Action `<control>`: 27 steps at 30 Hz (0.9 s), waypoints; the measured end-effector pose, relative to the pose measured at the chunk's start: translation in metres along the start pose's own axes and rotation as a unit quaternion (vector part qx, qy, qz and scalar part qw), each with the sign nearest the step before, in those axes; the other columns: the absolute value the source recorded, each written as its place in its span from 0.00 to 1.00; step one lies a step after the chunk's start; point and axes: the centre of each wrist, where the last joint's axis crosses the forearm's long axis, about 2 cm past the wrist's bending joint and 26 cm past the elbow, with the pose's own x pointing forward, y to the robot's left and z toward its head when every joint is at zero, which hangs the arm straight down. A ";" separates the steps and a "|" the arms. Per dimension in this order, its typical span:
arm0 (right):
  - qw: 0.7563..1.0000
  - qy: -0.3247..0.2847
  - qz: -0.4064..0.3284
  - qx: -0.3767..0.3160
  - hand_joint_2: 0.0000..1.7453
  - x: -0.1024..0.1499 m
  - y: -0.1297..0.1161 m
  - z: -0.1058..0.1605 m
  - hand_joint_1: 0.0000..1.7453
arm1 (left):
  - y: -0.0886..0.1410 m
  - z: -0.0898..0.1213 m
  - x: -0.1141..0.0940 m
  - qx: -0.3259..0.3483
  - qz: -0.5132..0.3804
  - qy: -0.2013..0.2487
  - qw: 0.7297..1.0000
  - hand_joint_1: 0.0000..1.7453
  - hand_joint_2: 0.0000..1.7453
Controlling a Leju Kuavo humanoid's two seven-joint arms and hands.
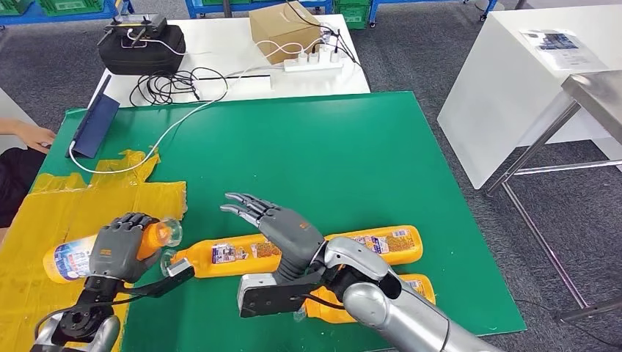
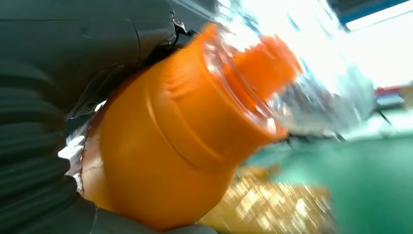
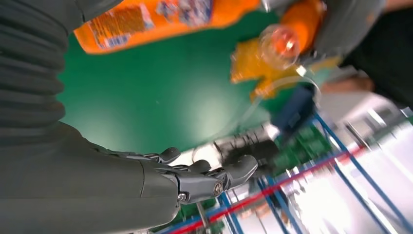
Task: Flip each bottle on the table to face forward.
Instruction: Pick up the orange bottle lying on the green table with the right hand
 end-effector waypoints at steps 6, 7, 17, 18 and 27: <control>0.999 0.022 0.000 0.036 1.00 -0.005 0.021 -0.011 0.00 | -0.014 -0.021 0.023 -0.043 0.025 -0.024 0.998 1.00 1.00; 0.999 0.026 0.000 0.040 1.00 -0.006 0.023 -0.012 0.00 | -0.015 -0.023 0.026 -0.049 0.028 -0.028 0.998 1.00 1.00; 0.993 0.101 0.054 0.037 1.00 -0.017 0.033 -0.022 0.00 | -0.022 -0.039 0.033 -0.129 0.101 -0.056 0.985 0.00 0.00; 0.992 0.108 0.058 0.038 1.00 -0.020 0.033 -0.025 0.00 | -0.022 -0.041 0.033 -0.136 0.117 -0.061 0.982 0.00 0.00; 0.984 0.151 0.056 0.069 1.00 -0.042 0.036 -0.043 0.00 | -0.017 -0.053 0.028 -0.172 0.240 -0.116 0.948 0.00 0.00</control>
